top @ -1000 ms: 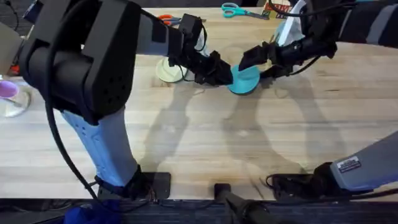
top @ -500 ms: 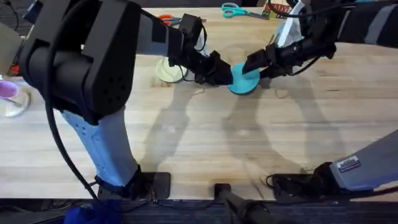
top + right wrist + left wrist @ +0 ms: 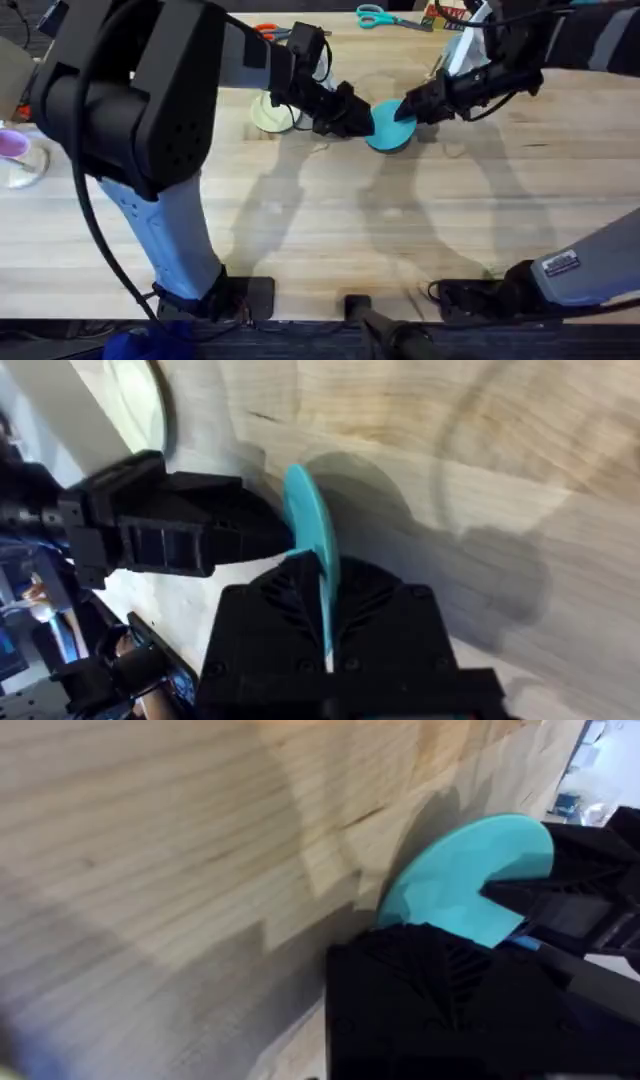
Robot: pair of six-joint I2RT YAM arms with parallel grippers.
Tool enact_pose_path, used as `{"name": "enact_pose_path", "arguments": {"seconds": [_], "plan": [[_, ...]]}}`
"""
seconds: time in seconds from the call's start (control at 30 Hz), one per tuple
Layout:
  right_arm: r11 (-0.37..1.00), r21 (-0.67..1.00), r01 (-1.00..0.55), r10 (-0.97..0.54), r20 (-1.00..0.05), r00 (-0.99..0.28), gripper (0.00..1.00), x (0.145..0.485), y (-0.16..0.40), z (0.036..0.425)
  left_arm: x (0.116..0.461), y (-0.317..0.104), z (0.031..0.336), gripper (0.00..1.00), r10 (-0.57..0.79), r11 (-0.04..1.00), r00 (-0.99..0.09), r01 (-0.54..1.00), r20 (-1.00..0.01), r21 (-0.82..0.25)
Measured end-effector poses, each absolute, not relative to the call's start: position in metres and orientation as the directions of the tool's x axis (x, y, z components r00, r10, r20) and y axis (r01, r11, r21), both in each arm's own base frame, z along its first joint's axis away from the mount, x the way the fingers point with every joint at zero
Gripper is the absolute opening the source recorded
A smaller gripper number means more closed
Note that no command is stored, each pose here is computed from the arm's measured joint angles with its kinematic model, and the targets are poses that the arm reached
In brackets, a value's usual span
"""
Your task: Pick up the plates from the table one by one and place each into a slot on the dish rack.
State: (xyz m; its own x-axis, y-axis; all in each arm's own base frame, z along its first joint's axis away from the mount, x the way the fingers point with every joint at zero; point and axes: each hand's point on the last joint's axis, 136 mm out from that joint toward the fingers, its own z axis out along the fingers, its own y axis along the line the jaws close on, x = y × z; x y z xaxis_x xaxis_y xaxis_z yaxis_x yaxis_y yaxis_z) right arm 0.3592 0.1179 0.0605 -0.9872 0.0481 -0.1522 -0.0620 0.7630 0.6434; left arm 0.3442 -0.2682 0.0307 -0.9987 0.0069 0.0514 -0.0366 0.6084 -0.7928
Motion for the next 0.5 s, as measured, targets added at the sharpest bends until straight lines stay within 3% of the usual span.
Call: {"name": "enact_pose_path", "arguments": {"seconds": [0.27,0.5], "plan": [[0.758,0.650,-0.053,0.050,-0.139,-0.989,0.030,0.357,0.118,0.061,0.345,-0.268,0.032,0.040,0.010,0.610,-0.999,-0.031,0.047,-0.792],[0.754,0.656,-0.040,0.046,-0.113,-0.993,0.031,0.350,0.120,0.062,0.348,-0.257,0.045,0.040,0.000,0.667,-1.000,0.020,-0.027,-0.745]]}}
